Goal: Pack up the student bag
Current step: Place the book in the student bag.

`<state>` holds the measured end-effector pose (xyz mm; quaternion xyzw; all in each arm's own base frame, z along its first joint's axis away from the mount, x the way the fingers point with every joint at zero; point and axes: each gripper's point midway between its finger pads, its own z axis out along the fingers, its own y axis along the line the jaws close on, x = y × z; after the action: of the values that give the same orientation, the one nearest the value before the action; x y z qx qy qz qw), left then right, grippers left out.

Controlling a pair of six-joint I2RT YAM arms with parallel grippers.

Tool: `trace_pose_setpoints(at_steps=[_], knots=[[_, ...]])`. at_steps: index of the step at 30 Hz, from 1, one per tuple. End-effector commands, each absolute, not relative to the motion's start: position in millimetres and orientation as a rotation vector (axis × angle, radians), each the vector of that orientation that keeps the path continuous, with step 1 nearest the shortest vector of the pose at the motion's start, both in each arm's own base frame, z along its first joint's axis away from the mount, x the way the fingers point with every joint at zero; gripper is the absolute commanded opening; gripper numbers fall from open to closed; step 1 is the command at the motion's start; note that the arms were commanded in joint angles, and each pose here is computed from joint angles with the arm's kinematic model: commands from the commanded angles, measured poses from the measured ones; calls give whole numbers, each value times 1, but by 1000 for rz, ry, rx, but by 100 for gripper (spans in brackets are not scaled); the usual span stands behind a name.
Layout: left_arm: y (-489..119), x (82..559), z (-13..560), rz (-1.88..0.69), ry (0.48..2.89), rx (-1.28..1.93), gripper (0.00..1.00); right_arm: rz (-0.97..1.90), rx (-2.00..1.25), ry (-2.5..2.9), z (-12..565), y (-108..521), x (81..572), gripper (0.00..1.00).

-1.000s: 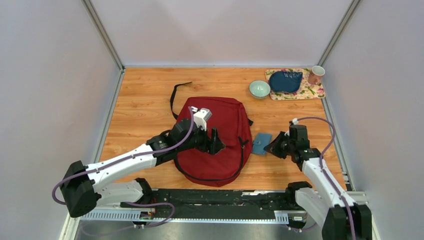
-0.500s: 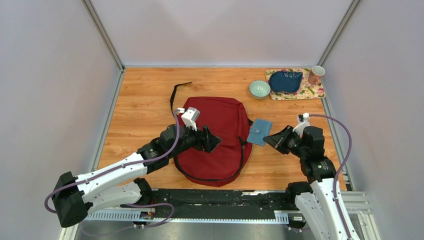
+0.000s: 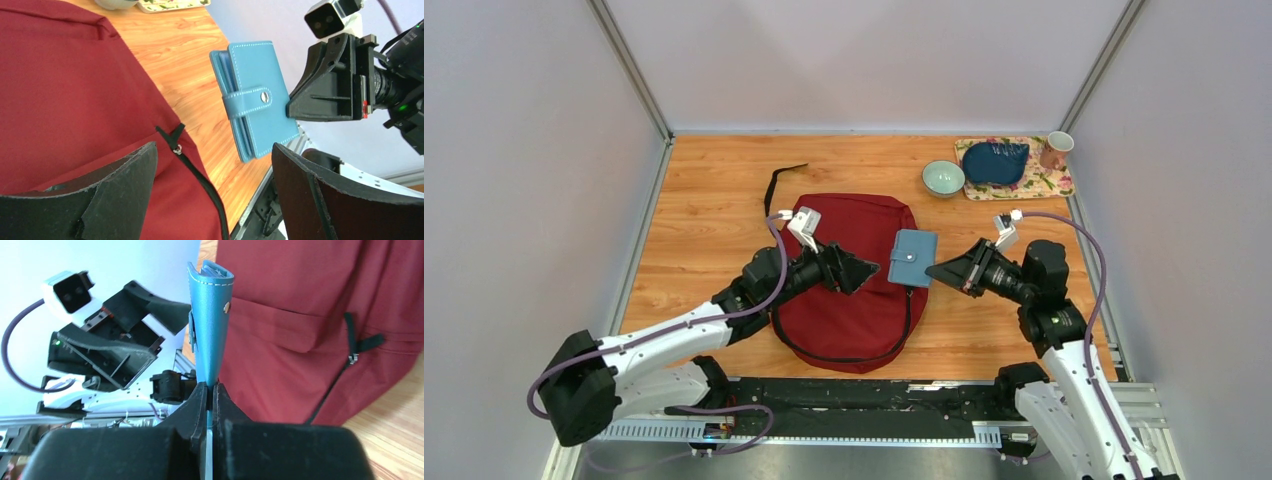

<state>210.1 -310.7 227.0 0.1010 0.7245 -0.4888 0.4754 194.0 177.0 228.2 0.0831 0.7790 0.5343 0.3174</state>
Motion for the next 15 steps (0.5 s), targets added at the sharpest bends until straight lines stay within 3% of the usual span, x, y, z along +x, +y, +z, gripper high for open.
trace_pose_setpoints(at_steps=[1, 12, 15], knots=[[-328, 207, 266, -1363, 1625, 256, 91, 1535, 86, 1931, 271, 192, 185, 0], [-345, 203, 276, -1533, 1564, 237, 91, 1625, 2, 1928, 274, 211, 173, 0], [-349, 200, 281, -1569, 1548, 261, 85, 1633, -7, 1938, 271, 214, 171, 0]])
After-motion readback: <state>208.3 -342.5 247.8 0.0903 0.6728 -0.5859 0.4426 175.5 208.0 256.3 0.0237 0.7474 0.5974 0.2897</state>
